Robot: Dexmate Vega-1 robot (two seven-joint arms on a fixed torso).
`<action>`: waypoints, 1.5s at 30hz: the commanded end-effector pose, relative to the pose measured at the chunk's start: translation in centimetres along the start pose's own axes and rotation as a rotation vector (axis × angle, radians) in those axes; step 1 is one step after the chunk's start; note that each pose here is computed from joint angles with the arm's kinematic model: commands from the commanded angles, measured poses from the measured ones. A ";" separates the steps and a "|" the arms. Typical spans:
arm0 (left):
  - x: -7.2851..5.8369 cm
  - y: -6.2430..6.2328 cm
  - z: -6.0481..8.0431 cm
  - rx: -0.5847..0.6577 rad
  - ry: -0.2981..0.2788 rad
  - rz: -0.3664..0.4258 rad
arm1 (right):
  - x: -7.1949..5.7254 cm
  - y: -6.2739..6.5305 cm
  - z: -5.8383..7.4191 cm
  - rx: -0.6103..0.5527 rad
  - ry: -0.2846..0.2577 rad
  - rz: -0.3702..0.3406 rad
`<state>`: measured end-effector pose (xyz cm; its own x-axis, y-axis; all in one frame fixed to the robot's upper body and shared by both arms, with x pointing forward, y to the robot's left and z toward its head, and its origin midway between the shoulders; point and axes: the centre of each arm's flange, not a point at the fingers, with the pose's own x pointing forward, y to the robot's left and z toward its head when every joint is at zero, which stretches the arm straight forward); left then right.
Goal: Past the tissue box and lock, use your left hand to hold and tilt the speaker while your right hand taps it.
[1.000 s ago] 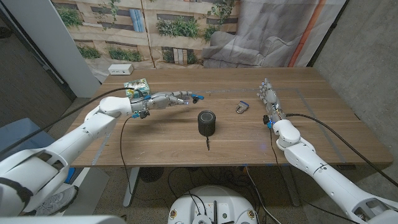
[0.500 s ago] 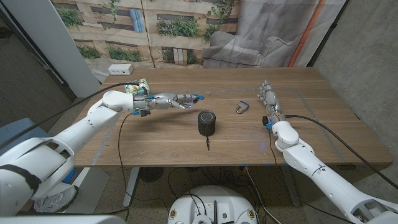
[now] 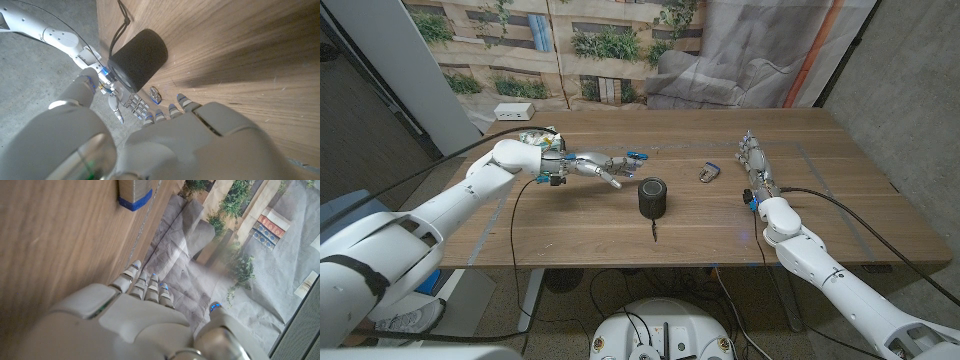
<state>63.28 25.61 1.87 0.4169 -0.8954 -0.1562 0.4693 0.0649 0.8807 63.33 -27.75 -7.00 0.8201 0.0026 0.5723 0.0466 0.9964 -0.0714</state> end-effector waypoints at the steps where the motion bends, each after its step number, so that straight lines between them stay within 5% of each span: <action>1: 1.5 0.2 0.7 0.107 0.017 -0.084 | -0.5 -0.3 -0.3 -0.005 0.004 -0.001; 17: 2.9 0.9 0.5 0.184 0.014 -0.125 | -1.4 -0.5 -0.7 -0.008 0.013 -0.013; 45: 8.1 0.3 1.1 0.212 0.007 -0.202 | -2.3 -1.3 -1.3 -0.001 0.017 -0.020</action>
<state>65.69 19.47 1.85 0.3432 -0.8835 -0.3188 0.3680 -0.1857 0.9111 62.44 -28.73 -9.01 0.8289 -0.0147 0.5592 0.0619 0.9959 -0.0656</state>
